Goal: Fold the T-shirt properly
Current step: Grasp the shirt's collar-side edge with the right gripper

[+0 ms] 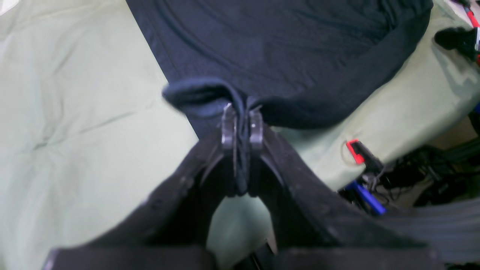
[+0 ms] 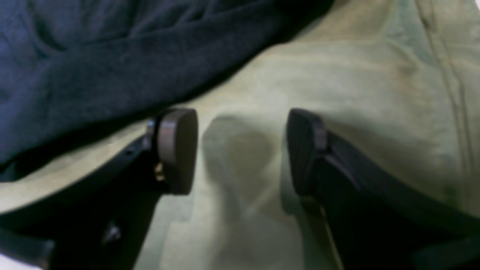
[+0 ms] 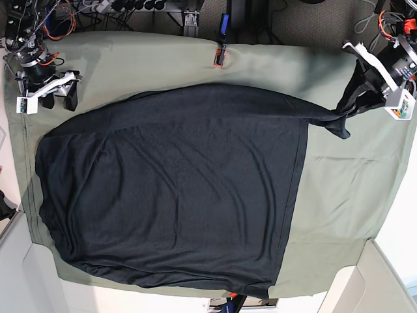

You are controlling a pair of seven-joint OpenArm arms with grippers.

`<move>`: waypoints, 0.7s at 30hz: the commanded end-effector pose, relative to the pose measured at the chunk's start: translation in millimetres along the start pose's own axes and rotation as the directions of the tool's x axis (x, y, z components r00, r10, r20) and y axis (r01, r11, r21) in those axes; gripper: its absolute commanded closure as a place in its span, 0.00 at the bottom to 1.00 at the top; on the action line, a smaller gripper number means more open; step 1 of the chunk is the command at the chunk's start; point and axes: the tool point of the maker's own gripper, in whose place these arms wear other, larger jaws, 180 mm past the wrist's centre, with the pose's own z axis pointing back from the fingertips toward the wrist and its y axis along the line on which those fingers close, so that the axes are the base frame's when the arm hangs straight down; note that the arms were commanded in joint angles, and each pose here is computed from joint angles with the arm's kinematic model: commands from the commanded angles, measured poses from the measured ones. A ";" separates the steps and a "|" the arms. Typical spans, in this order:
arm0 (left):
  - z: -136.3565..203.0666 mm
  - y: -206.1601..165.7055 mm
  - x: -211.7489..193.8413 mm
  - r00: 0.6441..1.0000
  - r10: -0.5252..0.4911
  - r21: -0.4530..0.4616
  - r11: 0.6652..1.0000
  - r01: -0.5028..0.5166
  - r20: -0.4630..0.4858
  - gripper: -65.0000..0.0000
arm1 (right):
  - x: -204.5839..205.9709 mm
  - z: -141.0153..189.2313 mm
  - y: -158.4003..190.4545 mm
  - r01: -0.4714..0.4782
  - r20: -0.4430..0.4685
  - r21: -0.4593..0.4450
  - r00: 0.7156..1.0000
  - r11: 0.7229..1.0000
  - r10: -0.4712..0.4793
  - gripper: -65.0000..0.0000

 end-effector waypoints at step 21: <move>0.7 -1.8 12.3 0.999 -0.039 -0.020 0.999 0.039 0.022 1.00 | 57.0 -48.1 -24.4 0.086 0.087 -0.080 0.993 0.993 -0.079 0.45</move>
